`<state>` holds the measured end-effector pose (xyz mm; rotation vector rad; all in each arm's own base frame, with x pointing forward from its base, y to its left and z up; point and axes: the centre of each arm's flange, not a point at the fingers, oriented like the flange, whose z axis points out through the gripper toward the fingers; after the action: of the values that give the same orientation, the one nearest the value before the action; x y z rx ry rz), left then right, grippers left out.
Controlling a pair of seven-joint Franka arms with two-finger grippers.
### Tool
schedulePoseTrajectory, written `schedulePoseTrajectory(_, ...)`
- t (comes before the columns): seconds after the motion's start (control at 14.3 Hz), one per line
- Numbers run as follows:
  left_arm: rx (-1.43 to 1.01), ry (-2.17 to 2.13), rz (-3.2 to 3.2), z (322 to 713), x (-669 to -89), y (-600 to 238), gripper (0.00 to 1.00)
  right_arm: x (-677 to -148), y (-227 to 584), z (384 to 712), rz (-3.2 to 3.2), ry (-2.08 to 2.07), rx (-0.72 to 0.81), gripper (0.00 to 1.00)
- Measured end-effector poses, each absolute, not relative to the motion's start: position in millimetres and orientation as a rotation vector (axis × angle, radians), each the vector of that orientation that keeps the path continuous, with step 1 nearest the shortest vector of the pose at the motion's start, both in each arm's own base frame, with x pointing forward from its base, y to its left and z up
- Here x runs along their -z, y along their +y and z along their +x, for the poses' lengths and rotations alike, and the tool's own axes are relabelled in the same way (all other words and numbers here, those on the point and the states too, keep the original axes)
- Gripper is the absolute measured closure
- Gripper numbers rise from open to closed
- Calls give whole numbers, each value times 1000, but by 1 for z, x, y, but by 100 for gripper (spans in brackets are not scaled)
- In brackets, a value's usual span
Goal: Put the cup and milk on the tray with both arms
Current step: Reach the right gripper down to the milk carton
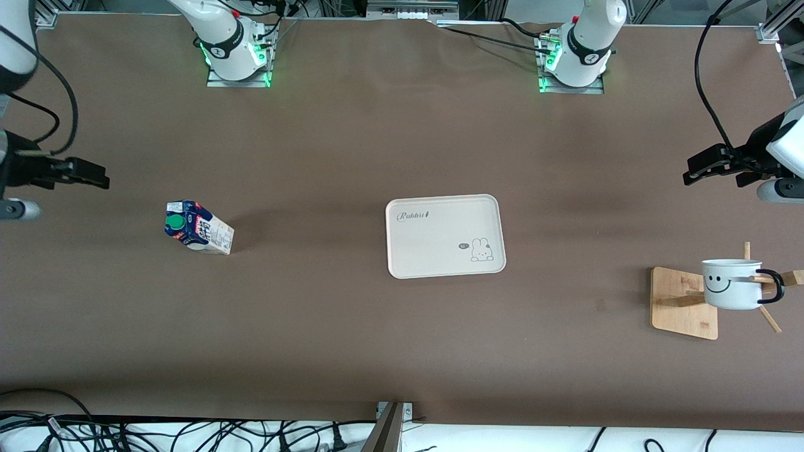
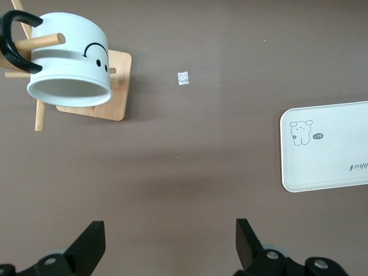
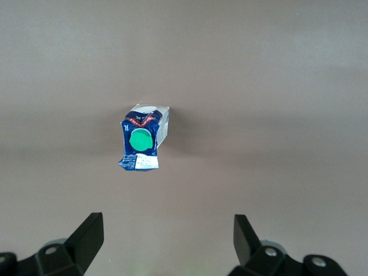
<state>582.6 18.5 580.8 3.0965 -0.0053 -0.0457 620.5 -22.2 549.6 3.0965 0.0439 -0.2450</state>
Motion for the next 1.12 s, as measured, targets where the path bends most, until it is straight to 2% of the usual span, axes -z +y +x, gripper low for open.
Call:
schedulePoseTrajectory(0.63, 46, -5, 3097, 583, -581, 19, 0, -459, 1, 656, 3220, 97, 367, 0)
schedulePoseTrajectory(1.12, 46, -3, 3097, 583, -581, 20, 0, -389, 26, 676, 3212, 141, 396, 0)
